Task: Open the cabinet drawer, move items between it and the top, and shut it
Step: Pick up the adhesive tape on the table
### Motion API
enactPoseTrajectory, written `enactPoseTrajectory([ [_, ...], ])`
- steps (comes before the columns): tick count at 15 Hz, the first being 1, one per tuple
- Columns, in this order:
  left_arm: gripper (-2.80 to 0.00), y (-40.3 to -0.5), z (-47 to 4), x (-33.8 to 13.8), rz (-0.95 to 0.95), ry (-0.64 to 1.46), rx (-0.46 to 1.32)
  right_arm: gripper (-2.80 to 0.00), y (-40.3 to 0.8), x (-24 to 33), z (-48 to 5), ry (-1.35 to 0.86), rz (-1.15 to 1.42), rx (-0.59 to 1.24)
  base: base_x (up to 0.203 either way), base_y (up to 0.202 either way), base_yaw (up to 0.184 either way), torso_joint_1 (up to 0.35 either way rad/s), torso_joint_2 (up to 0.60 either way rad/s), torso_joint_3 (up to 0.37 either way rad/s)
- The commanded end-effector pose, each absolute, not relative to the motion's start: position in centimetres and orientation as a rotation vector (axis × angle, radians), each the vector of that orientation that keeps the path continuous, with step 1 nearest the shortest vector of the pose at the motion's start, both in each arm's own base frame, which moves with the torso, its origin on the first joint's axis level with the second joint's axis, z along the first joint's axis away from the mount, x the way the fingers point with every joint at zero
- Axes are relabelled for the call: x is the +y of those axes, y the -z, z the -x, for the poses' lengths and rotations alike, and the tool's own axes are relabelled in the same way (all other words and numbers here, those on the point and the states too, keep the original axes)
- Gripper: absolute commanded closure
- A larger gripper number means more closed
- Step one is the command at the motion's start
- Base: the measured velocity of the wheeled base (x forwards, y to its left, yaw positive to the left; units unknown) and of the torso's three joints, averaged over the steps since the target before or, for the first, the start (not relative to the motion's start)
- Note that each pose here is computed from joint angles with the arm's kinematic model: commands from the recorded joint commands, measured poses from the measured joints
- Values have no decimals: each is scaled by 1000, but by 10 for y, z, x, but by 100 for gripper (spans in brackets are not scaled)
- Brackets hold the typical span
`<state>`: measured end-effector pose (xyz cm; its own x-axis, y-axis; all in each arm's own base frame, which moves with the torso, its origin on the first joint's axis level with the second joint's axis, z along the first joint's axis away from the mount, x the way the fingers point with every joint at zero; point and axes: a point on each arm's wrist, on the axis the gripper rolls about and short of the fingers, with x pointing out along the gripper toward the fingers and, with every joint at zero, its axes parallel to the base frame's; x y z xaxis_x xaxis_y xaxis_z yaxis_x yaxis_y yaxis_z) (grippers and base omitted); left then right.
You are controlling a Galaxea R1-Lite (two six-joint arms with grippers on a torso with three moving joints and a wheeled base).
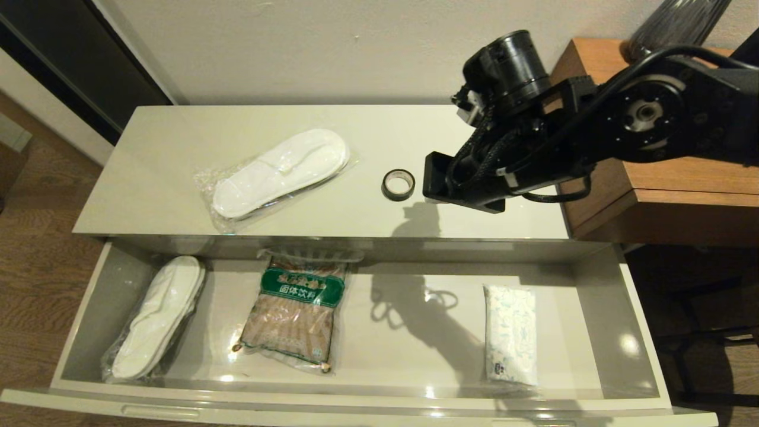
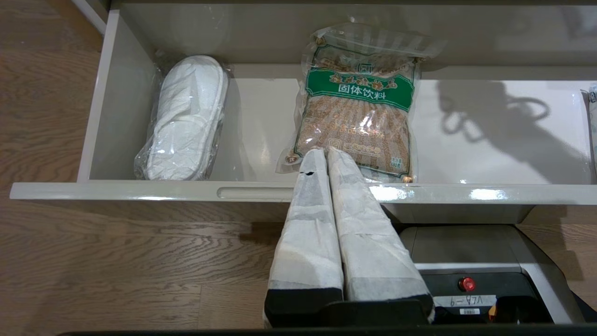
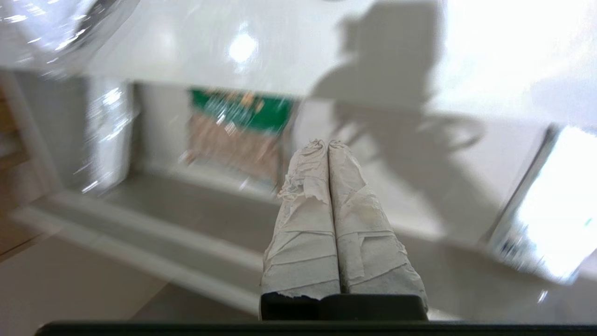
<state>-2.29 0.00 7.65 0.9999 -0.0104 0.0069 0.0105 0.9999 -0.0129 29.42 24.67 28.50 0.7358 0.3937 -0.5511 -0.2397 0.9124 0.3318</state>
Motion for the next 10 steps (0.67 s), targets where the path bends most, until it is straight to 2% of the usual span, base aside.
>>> enactPoseTrajectory([
  [1,0,-76,23,0,14,11,-6,0,-256,280,-298,-229,-130,596,0,0,0,0,0,0],
  [4,0,-77,23,0,14,11,-7,0,-233,306,-314,-117,-65,460,0,0,0,0,0,0],
  [10,0,-77,23,0,14,11,-8,0,-224,311,-333,4,-45,336,0,0,0,0,0,0],
])
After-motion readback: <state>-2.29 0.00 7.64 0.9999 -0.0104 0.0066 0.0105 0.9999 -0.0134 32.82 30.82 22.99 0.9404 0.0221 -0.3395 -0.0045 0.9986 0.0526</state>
